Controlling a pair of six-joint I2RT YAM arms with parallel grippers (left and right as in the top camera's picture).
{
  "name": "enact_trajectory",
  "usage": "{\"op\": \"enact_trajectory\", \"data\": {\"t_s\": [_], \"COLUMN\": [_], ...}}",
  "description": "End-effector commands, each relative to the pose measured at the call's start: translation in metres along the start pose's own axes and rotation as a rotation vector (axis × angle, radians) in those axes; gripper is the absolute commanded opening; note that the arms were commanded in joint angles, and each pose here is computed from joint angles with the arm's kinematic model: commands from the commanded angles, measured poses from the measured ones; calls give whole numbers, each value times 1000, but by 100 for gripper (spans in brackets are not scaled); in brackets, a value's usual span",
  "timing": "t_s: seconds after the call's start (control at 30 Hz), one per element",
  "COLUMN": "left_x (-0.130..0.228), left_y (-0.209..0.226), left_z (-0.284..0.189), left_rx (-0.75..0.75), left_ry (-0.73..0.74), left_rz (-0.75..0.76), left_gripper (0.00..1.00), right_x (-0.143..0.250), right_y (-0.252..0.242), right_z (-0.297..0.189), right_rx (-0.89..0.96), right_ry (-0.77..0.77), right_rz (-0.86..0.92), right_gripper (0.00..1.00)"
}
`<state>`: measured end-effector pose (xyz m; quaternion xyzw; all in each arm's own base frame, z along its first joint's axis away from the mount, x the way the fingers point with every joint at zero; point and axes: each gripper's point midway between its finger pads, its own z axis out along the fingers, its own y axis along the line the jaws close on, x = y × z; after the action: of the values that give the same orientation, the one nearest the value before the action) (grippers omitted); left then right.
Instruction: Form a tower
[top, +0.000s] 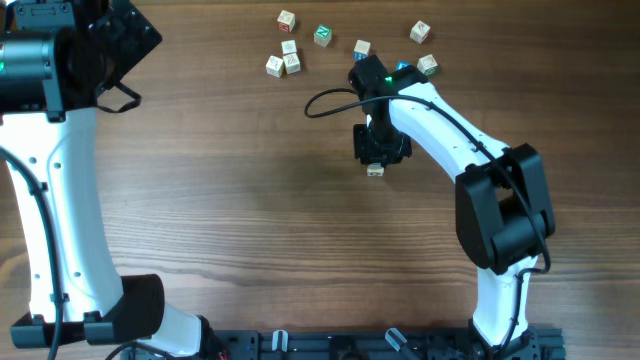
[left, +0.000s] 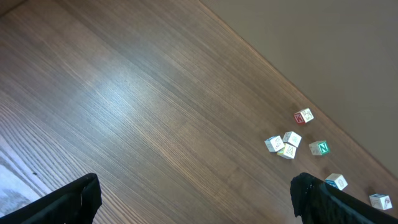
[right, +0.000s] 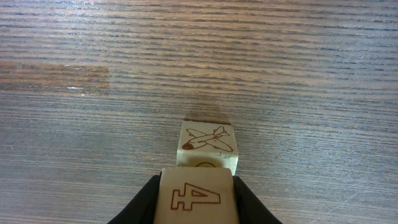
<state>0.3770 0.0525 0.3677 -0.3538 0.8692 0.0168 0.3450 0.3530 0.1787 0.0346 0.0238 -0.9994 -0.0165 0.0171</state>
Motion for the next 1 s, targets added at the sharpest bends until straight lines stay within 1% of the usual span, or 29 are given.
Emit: {"op": "enact_trajectory", "data": {"t_s": [0.0,0.1,0.33,0.63,0.97], "left_x": [-7,-7,-6,-7,-7], "left_y": [4,4,4,4,4], "left_z": [-10,-10,-10,-10,-10], "left_rx": [3,3,2,3,3], "left_ry": [-34,-34,-34,-34,-34], "left_rz": [-25,-25,-25,-25,-25], "left_gripper": [100,100,100,100,100], "right_x": [1,4,4,4,5], "right_y": [-3,-2,-1,-1,-3], "right_z": [-8,0,0,0,-1], "right_rx": [9,-1,-5,-4,2], "right_ry": [-23,-16,-16,-15,-11], "right_rz": [-9,-8,-8,-1,24], "right_gripper": [19,19,19,28,27]}}
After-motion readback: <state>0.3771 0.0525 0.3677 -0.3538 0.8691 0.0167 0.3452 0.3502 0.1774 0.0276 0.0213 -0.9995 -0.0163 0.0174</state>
